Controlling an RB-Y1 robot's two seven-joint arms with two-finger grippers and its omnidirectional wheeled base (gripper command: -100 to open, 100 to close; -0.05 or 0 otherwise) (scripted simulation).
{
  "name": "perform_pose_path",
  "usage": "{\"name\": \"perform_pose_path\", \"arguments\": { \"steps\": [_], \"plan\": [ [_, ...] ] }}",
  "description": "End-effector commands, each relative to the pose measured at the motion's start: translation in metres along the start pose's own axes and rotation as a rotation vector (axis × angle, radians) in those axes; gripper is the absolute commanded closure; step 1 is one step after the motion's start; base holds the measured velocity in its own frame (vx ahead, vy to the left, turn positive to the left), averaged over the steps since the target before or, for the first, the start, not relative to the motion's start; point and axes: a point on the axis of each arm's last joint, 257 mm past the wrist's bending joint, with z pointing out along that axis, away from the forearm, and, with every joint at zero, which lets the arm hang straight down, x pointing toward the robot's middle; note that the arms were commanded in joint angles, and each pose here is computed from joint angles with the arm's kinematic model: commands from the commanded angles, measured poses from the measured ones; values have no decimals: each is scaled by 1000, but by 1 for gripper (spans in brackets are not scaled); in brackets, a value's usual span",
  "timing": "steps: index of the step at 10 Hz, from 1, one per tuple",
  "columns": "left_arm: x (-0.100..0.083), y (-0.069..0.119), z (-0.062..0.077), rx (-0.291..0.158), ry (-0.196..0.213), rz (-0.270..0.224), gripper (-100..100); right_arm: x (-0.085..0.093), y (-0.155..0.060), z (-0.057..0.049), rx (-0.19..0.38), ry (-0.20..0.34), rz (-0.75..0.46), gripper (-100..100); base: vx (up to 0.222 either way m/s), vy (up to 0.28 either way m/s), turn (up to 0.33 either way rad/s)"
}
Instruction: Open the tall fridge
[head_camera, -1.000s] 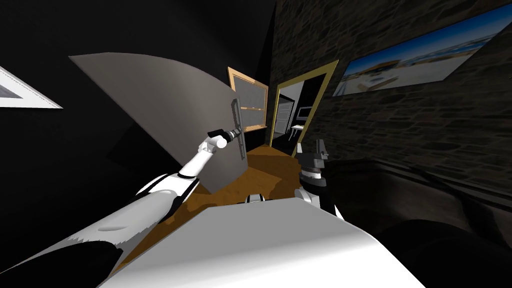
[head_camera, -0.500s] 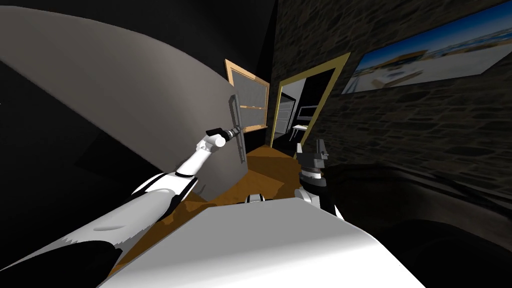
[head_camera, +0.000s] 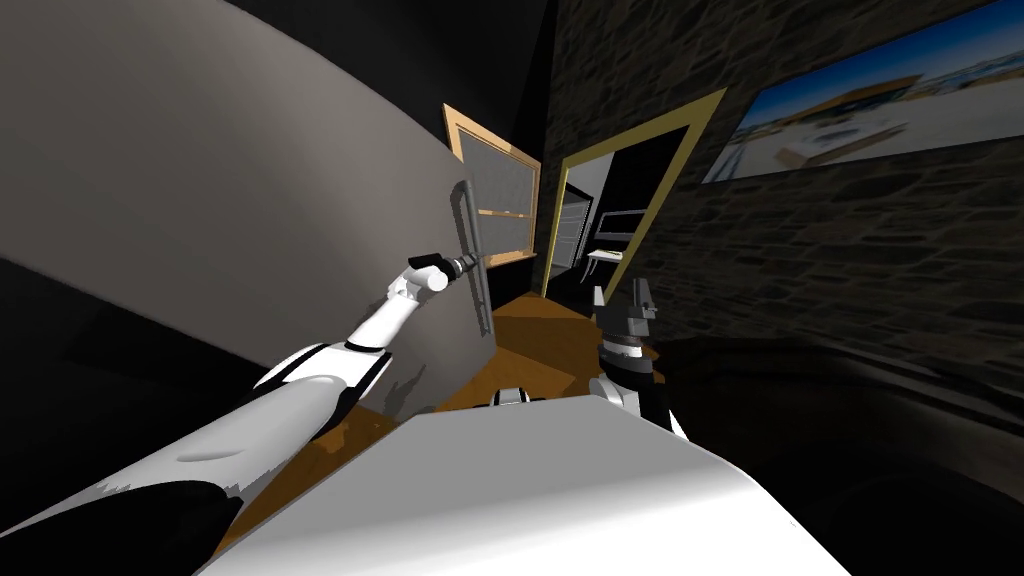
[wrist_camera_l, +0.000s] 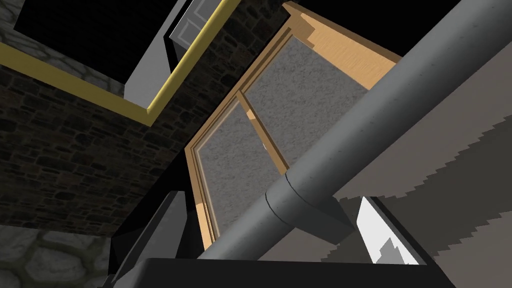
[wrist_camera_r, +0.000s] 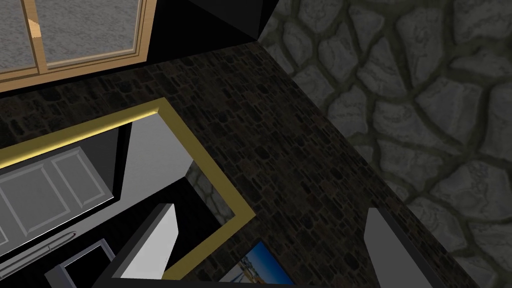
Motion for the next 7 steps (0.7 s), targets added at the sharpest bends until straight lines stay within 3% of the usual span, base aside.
{"name": "perform_pose_path", "arguments": {
  "steps": [1, 2, 3, 4, 5, 7],
  "plan": [
    [-3, 3, -1, -8, -1, 5, -100, 0, 0, 0, 0, 0, 0, 0, 96, 8, 1],
    [-3, 3, -1, -9, -1, 5, -100, 0, 0, 0, 0, 0, 0, 0, 21, 3, 1],
    [-3, 3, -1, -9, -1, 5, 100, 0, 0, 0, 0, 0, 0, 0, 11, 1, 6],
    [17, -24, -1, 45, 43, 7, 100, 0, 0, 0, 0, 0, 0, 0, -106, 58, 9],
    [17, -24, -1, 45, 43, 7, 100, 0, 0, 0, 0, 0, 0, 0, -144, 66, -49],
    [37, -52, -3, 103, 87, 9, 100, 0, 0, 0, 0, 0, 0, 0, -185, 84, -35]
  ]
}}
